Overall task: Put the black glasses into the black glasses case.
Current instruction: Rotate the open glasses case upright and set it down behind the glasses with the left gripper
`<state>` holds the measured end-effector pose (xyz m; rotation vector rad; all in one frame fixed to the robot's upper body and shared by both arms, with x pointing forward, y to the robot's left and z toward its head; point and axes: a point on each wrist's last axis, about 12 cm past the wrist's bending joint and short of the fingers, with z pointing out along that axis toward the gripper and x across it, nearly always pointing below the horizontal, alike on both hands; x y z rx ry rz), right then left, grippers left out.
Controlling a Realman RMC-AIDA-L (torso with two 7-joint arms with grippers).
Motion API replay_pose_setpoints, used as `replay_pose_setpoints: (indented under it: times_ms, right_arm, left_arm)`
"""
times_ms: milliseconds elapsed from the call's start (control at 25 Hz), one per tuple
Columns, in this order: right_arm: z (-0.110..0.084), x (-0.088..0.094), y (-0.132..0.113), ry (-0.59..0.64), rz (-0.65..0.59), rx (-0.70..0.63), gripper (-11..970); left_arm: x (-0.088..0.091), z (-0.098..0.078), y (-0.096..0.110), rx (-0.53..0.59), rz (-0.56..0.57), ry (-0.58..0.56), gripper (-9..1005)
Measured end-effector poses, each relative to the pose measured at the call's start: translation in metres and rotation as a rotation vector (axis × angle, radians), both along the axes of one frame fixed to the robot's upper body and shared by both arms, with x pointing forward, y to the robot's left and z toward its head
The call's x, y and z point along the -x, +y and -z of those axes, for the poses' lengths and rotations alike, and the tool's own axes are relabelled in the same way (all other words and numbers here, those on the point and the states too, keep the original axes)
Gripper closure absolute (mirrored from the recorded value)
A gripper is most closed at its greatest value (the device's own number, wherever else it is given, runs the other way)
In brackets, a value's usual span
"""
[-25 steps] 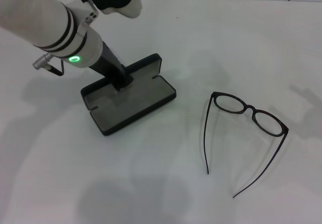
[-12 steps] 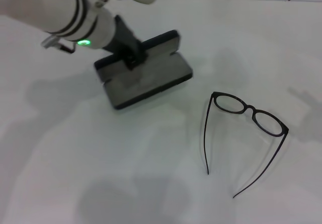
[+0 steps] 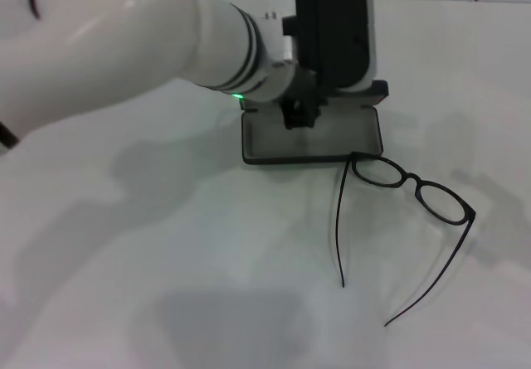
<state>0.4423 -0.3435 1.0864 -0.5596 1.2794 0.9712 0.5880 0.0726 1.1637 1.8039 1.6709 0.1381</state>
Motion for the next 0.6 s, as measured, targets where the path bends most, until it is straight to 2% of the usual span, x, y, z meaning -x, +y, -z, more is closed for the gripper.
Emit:
replay_pose_setpoints:
  times_ms: [240,600]
  right_arm:
    - [0.004,0.007,-0.001,0.021,0.000,-0.008,120]
    - [0.006,0.009,-0.001,0.031,0.004,-0.014,122]
  left_arm:
    - [-0.002,0.010,-0.008,-0.032,0.028,-0.007,784]
    - [-0.001,0.015,-0.011,-0.042,0.038,-0.007,780]
